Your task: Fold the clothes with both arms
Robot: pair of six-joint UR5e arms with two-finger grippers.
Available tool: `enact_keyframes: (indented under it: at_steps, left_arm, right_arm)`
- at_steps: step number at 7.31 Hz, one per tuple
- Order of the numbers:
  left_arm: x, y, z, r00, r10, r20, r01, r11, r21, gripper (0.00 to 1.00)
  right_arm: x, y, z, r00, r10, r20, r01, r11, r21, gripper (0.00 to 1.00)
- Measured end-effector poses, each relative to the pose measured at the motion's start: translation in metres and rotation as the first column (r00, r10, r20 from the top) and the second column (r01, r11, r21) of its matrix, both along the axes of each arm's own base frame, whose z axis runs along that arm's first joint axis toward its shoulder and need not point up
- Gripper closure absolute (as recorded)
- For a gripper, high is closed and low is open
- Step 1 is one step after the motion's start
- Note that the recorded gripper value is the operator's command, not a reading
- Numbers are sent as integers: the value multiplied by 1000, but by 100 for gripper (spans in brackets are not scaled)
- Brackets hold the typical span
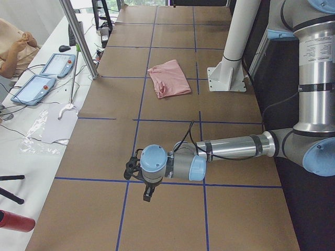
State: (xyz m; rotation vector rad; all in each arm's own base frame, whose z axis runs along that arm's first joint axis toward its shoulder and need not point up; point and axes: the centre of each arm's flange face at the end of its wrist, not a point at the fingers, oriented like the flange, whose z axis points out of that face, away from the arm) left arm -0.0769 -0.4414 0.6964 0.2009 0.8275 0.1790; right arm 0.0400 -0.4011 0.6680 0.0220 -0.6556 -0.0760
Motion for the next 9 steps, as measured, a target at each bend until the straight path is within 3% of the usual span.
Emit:
enact_keyframes:
  at_steps: [9]
  left_arm:
    - [0, 14, 10, 1000, -1, 19, 1, 1000, -22, 0]
  right_arm:
    - [3, -1, -9, 1000, 14, 2, -15, 1000, 13, 0]
